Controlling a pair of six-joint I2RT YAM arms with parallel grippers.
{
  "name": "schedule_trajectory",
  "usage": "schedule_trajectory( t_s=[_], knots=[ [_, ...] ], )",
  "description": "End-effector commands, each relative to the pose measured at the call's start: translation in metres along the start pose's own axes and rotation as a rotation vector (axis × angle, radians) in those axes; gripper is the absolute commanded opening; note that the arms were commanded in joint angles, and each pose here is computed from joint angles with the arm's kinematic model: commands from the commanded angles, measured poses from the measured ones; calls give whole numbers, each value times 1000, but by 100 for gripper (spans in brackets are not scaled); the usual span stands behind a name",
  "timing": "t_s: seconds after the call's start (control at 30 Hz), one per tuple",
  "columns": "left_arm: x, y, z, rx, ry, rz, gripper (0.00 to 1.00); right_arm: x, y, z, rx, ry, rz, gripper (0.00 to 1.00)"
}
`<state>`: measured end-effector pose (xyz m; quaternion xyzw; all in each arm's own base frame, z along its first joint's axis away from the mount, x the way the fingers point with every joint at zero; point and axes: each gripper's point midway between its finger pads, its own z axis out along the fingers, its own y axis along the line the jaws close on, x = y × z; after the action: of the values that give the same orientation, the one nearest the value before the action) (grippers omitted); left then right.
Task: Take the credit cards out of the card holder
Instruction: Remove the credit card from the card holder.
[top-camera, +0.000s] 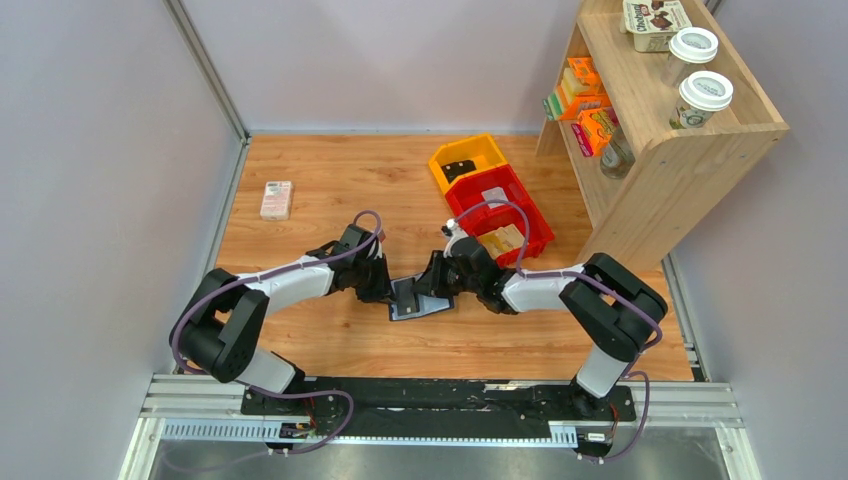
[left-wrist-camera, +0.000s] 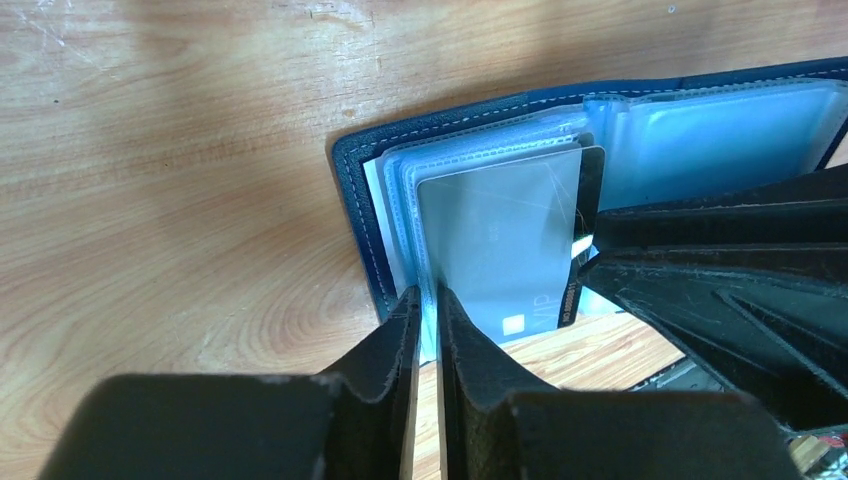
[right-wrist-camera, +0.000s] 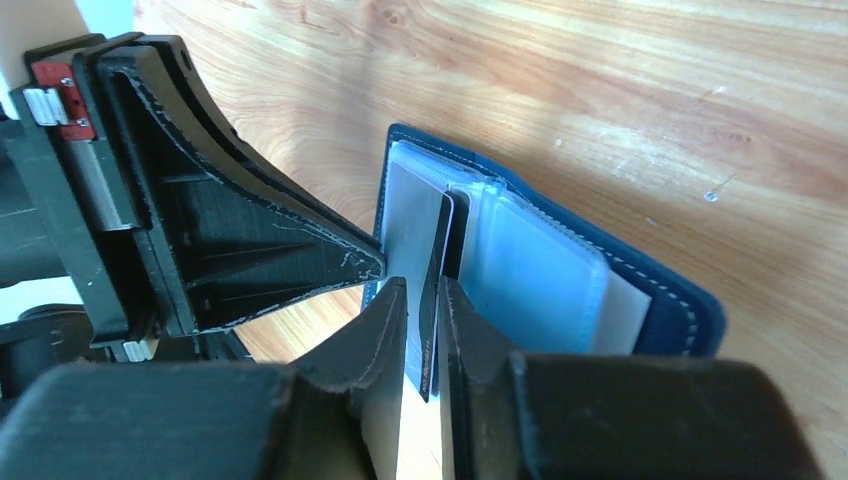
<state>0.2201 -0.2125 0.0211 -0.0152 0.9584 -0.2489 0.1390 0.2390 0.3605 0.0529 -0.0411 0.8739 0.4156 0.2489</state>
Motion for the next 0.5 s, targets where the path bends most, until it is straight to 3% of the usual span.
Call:
schedule_trajectory(
  t_s=[0.0,0.17,0.47],
  knots=[
    [14,25,10,-96,36,7,14,-6,62,-10,-291,0,-29,16],
    [15,27,11,-102,41,8,8,6,68,-3,-348,70,-28,9],
    [12,28,8,-108,21,27,3,23,51,14,-293,155,-21,15]
  ],
)
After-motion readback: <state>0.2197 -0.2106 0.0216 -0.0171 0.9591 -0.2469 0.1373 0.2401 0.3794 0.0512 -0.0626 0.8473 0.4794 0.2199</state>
